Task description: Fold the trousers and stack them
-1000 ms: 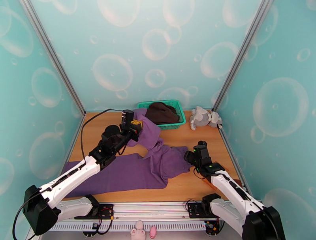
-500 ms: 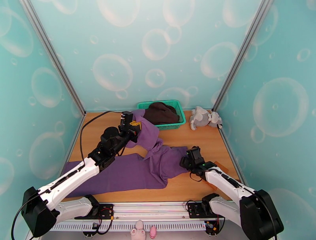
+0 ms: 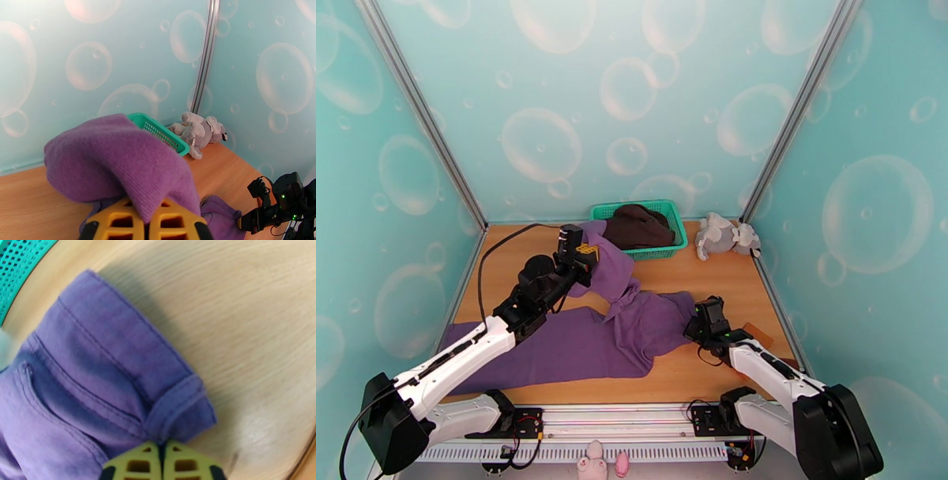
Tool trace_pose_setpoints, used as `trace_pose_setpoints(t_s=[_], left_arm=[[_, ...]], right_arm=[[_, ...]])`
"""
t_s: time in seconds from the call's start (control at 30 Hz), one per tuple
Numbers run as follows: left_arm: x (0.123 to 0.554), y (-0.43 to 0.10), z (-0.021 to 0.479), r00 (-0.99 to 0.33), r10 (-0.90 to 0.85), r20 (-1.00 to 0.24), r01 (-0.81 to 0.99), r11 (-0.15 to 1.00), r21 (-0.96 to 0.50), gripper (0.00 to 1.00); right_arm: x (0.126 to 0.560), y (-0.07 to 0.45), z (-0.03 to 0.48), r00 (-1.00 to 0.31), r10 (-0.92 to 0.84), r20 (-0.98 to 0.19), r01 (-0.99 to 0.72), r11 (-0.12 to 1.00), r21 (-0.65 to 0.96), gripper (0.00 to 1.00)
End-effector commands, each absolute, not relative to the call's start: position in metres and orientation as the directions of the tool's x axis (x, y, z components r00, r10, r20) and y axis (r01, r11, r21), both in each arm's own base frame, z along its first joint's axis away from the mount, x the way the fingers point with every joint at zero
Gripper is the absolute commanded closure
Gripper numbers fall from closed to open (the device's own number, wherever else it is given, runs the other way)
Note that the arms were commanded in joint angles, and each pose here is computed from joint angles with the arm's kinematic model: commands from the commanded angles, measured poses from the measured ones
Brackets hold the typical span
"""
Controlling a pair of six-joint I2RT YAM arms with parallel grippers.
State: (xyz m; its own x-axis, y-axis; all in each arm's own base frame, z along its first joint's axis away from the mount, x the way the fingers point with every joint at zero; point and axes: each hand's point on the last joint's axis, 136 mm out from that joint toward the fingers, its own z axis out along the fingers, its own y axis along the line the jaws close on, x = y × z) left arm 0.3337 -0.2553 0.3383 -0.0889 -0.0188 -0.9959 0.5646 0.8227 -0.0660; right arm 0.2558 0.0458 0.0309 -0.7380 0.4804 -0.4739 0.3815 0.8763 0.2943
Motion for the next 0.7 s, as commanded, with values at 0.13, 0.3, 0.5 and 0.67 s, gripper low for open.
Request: trace_pose_setpoints(t_s=[0.13, 0.3, 0.5, 0.67], left_arm=[[0.346, -0.229, 0.348, -0.067, -0.016, -0.998, 0.437, 0.898, -0.044, 1.00], [0.390, -0.196, 0.318, -0.215, -0.034, -0.976, 0.262, 0.961, -0.091, 1.00], [0.424, -0.172, 0.340, -0.228, -0.109, -0.968, 0.198, 0.968, -0.155, 1.00], [0.366, -0.144, 0.398, 0.008, -0.249, -0.968, 0.260, 0.936, -0.239, 1.00]], right_arm=[[0.282, 0.065, 0.083, -0.691, 0.413, -0.594, 0.218, 0.902, 0.373, 1.00], [0.318, 0.094, 0.170, -0.605, 0.336, -0.722, 0.013, 0.911, 0.413, 1.00], [0.343, 0.142, 0.296, -0.472, 0.200, -0.858, -0.260, 0.899, 0.352, 1.00], [0.294, 0.138, 0.323, -0.401, 0.265, -0.877, -0.233, 0.897, 0.377, 1.00]])
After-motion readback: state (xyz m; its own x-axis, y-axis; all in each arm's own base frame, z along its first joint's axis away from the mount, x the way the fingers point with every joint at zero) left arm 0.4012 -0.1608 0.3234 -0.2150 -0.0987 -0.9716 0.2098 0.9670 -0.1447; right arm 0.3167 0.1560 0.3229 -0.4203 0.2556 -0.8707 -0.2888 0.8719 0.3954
